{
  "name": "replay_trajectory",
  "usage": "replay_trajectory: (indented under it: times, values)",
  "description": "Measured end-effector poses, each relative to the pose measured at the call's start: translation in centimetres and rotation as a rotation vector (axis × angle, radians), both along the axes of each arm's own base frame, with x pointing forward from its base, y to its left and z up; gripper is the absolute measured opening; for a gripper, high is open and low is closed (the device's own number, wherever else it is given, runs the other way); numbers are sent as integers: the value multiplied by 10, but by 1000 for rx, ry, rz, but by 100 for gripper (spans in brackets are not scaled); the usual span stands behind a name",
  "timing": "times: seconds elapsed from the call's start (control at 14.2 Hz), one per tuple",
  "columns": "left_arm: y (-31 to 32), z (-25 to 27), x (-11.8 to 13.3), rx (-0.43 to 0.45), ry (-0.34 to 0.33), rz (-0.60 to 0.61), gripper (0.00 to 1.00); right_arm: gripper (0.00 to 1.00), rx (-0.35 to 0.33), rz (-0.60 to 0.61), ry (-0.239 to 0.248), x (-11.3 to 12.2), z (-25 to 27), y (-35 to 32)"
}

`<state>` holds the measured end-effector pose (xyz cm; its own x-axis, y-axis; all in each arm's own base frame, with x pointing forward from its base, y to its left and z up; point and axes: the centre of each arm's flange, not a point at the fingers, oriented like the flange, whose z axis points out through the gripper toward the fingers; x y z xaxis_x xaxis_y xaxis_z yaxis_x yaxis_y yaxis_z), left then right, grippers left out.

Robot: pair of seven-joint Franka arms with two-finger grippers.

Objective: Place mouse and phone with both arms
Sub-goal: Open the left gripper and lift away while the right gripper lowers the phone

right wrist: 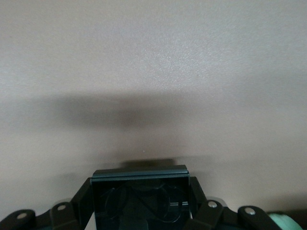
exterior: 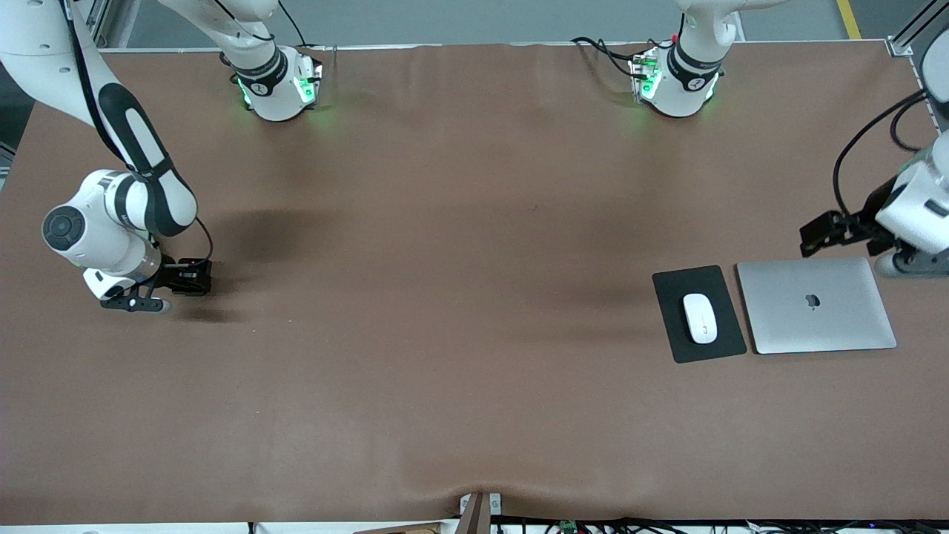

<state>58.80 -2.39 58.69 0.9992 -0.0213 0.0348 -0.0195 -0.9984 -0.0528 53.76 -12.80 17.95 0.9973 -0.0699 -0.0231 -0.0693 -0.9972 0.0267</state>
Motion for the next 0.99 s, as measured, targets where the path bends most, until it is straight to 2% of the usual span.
replay_trajectory:
  times: [0.21,0.35,0.42,0.63,0.78,0.99]
  values:
    - [-3,24,-20,-13,12,3,100,80,0,-1,-2,-1,-13,-1]
    - [-5,36,-31,-13,15,6,100,96,1,-2,4,-2,-16,-1]
    - [-6,42,-36,-14,11,13,100,100,2,-1,6,-3,-17,-1]
    - [-23,54,-50,-11,18,28,100,100,0,6,-17,5,-9,2]
    - [-36,56,-54,-10,23,51,100,100,1,24,-28,19,15,12]
    - [-34,55,-54,-11,23,65,100,100,6,26,22,42,78,43]
